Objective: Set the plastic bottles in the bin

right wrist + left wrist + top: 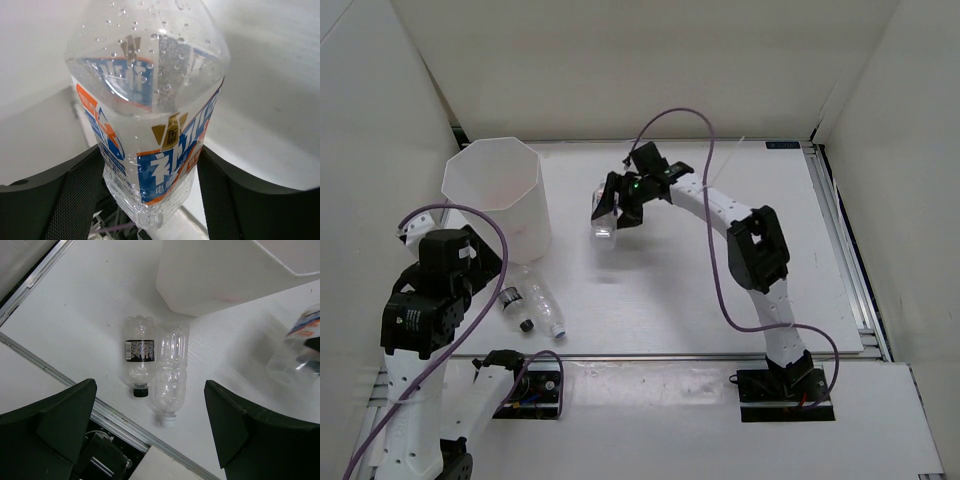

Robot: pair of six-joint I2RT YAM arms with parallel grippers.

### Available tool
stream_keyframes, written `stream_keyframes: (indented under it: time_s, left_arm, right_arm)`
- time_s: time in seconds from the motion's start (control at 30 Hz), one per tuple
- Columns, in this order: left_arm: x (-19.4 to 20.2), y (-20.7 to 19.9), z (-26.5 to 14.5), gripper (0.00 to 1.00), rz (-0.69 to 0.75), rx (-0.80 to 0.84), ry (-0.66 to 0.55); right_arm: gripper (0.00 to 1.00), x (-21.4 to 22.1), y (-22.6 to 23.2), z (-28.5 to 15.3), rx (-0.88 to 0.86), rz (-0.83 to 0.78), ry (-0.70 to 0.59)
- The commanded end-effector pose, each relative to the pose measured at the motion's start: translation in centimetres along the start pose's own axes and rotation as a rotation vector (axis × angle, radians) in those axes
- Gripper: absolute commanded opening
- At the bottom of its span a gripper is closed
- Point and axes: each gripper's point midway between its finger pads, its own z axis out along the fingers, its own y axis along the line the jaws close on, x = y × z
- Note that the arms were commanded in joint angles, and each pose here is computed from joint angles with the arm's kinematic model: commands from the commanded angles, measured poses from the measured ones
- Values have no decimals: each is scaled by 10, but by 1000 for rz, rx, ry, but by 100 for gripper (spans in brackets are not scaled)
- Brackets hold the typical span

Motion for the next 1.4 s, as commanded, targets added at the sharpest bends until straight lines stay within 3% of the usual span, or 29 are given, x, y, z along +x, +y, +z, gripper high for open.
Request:
stream_keyframes:
  time_s: [0.0,0.17,0.37,0.4,0.53,0.73,0.9,1.0,1.03,1.1,1.17,1.2,1.23,1.37]
  left_arm:
    - [-2,-1,-1,100,-26,15,-29]
    - [-1,-3,1,100,-26,24,-24]
    - [-20,-11,-14,100,-7,68,-52]
    - [-20,-12,-18,100,4,83,-47]
    - [-25,-17,-28,100,74,113,-13]
    - [-25,-26,-28,100,232,155,31]
    - [-35,-31,-26,100,257,143,22]
    - [-40,-35,-26,100,271,144,13]
    - [-41,-33,-26,100,270,133,8]
    - [-43,-34,-27,100,267,137,0]
    - [-41,-33,-25,100,271,132,9]
    - [-41,-33,-25,100,271,132,9]
    - [-41,-33,-25,100,262,132,9]
    - [-40,-36,-19,100,200,110,15]
  right_arm:
    - [20,-8,83,-67,-226,-148,-51]
    - [7,-23,163,-119,-450,-230,-142]
    - [4,-50,234,-153,-662,-355,-292]
    - [0,-53,241,-148,-680,-364,-311]
    - [0,-61,294,-174,-795,-529,-551]
    - [0,-53,337,-176,-823,-705,-801]
    - [3,-33,360,-148,-745,-916,-976]
    - [17,-21,365,-136,-705,-1002,-1001]
    - [37,-19,362,-128,-667,-1057,-1003]
    - [58,-14,359,-115,-618,-1095,-998]
    - [100,-14,360,-122,-596,-1140,-1020]
    - [100,-7,364,-127,-596,-1154,-1018]
    - [100,-8,377,-165,-598,-1130,-1092]
    - [100,-15,379,-242,-539,-1048,-1244]
